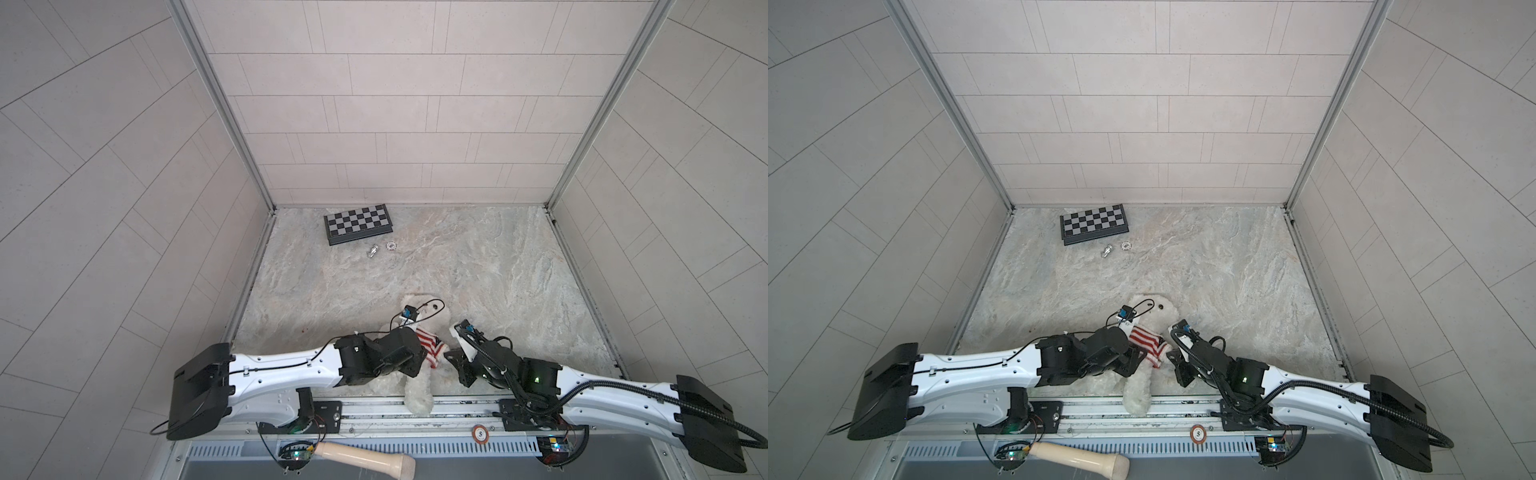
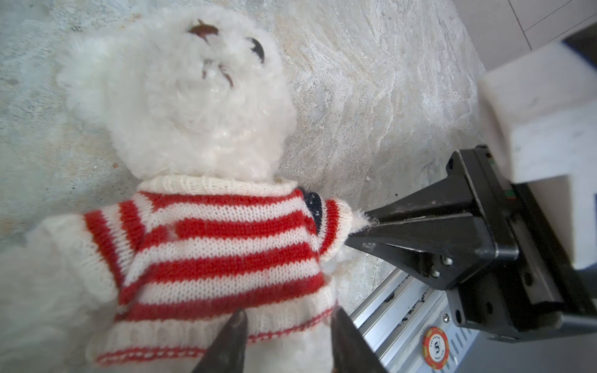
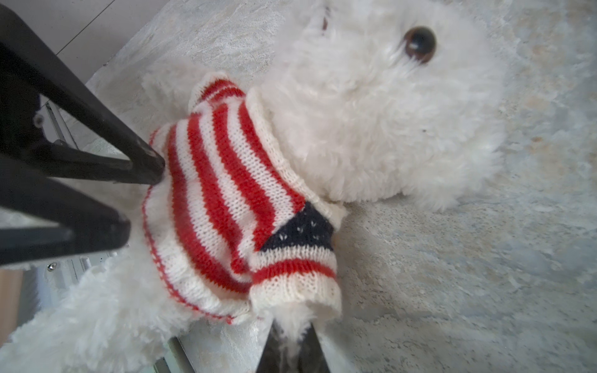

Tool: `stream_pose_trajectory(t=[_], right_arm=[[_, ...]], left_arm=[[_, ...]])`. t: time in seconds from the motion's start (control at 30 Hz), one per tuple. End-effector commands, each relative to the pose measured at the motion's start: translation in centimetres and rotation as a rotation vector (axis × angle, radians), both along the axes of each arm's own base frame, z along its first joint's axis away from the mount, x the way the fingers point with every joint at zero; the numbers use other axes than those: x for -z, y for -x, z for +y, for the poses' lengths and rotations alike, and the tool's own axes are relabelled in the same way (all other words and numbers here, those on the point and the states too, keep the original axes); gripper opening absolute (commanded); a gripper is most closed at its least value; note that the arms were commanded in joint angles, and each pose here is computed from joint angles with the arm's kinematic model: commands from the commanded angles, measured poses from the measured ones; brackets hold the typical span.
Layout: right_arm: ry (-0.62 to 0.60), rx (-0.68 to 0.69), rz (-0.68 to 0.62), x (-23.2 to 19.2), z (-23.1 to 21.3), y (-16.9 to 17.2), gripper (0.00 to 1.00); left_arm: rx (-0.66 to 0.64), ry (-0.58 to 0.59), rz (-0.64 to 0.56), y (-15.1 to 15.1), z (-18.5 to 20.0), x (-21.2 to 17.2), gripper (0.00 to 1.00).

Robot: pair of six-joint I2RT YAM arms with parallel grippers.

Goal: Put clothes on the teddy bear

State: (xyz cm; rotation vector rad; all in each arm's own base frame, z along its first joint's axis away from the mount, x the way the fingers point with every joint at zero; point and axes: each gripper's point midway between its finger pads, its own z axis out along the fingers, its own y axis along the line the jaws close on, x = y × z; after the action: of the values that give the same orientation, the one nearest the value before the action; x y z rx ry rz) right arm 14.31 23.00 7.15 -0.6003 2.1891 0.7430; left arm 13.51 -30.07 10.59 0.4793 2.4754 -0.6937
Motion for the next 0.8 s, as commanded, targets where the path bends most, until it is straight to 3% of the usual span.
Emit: stream_pose_trajectory(t=[0.0, 0.23, 0.57, 0.77], right_arm=[[-0.056, -0.013, -0.045, -2.1, 1.3, -0.4, 0.0], [-0.085, -0.043, -0.073, -3.0, 2.0, 0.0, 0.0], [-0.077, -0.018, -0.099, -3.3, 1.0, -0.2, 0.0], [-0.014, 0.053, -0.096, -2.1, -1.0, -0.6, 0.0]], left_arm=[[-0.059, -0.027, -0.007, -0.7, 0.3, -0.1, 0.61], [-0.069, -0.115, -0.018, -0.7, 0.5, 1.0, 0.59], [-0.091, -0.224, -0.044, -0.9, 2.4, 1.8, 0.02], [-0.113, -0.233, -0.056, -1.2, 4.4, 1.6, 0.0]])
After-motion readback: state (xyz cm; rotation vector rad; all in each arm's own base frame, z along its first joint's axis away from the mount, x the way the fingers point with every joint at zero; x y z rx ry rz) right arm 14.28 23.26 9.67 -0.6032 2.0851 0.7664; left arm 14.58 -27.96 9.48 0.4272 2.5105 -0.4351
